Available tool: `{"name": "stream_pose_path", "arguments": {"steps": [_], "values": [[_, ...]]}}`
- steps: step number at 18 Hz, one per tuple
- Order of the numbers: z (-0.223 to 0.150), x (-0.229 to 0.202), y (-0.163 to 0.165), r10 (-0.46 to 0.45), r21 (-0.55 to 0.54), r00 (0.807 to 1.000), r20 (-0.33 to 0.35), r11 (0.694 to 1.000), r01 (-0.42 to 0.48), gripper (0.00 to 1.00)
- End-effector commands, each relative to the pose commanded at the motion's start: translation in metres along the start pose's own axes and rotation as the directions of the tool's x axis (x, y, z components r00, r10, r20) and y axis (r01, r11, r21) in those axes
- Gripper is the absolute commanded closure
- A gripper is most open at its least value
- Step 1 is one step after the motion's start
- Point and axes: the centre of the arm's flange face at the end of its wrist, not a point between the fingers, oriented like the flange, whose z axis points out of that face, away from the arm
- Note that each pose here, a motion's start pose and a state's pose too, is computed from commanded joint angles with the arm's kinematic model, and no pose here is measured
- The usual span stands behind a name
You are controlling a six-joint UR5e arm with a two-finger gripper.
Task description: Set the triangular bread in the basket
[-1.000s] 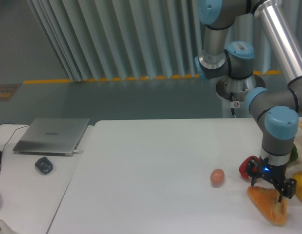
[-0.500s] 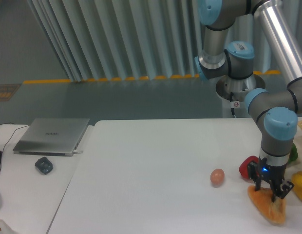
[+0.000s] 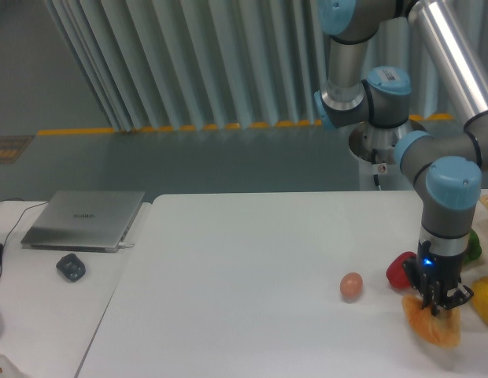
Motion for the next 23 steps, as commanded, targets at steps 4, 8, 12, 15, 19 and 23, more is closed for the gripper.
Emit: {"name": "stream_pose_path", "arguments": {"steps": [4,8,12,15,19,23], "values": [[-0.059,-0.009,0.021,0.057,0.061,0.997,0.053,0.996,-0.06,0.81],[-0.099,-0.027,0.074,0.104,0.05,0.994,0.031,0.993,-0.106,0.81],[-0.118,-0.052,0.134,0.184,0.026,0.983,0.015,0.983,-0.184,0.81],[-0.122,-0.071,0.17,0.23,0.01,0.973,0.025,0.973,-0.23,0.81],[-0.118,-0.103,0.222,0.323,-0.022,0.946,0.038,0.946,-0.323,0.81],[-0.105,-0.135,0.257,0.364,-0.051,0.925,0.105,0.931,-0.361,0.81]]}}
